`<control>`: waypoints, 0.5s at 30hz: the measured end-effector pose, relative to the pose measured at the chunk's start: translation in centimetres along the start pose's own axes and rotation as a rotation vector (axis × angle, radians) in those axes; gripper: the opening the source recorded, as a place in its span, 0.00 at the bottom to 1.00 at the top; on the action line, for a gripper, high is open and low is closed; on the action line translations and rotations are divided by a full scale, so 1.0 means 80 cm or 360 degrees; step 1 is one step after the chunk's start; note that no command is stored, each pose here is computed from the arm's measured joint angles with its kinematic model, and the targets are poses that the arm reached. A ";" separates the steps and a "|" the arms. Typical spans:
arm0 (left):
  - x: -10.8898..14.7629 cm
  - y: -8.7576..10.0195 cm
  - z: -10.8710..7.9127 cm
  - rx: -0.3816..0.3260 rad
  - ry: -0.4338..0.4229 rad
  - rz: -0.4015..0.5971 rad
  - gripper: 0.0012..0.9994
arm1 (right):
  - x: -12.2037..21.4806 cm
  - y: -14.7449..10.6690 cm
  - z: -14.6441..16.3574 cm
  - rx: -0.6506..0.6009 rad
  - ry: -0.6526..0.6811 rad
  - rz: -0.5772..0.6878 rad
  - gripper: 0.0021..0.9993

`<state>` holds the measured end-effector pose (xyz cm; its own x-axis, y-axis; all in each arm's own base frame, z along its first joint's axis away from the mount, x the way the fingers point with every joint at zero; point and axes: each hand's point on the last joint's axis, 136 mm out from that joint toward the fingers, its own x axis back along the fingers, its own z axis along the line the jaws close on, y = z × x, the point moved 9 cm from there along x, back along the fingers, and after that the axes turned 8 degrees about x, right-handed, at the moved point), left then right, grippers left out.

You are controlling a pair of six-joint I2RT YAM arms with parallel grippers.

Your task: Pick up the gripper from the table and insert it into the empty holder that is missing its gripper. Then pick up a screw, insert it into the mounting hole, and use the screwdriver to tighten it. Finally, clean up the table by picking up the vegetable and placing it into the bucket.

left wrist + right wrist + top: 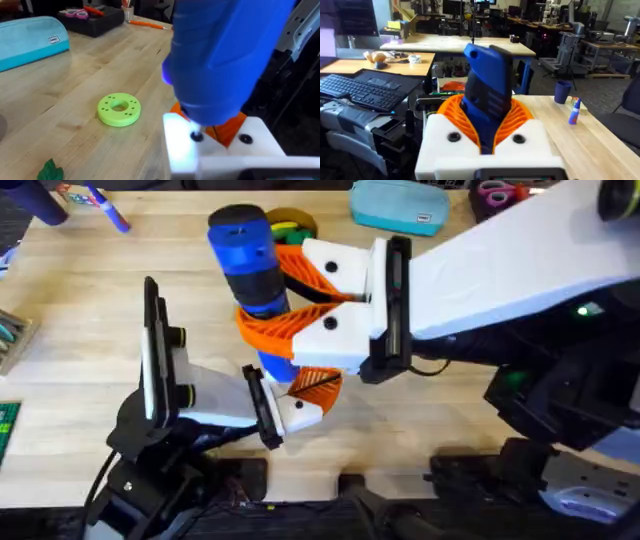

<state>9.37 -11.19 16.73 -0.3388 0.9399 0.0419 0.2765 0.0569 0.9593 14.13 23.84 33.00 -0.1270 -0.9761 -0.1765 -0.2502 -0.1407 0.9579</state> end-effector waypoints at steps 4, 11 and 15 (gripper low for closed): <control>0.000 0.000 0.000 -0.0001 0.0001 -0.0001 0.01 | 0.000 0.007 -0.002 0.0043 -0.0013 -0.0063 0.08; 0.000 0.000 0.000 -0.0001 0.0001 -0.0001 0.01 | 0.019 0.052 -0.021 0.0270 -0.0171 -0.0362 0.08; 0.000 0.000 0.000 -0.0001 0.0001 -0.0001 0.01 | 0.024 0.056 -0.025 0.0275 -0.0214 -0.0367 0.08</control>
<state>9.38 -11.19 16.73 -0.3395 0.9397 0.0416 0.2757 0.0571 0.9595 14.68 21.01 37.39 -0.1711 -0.8894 -0.4240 -0.4452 -0.3141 0.8385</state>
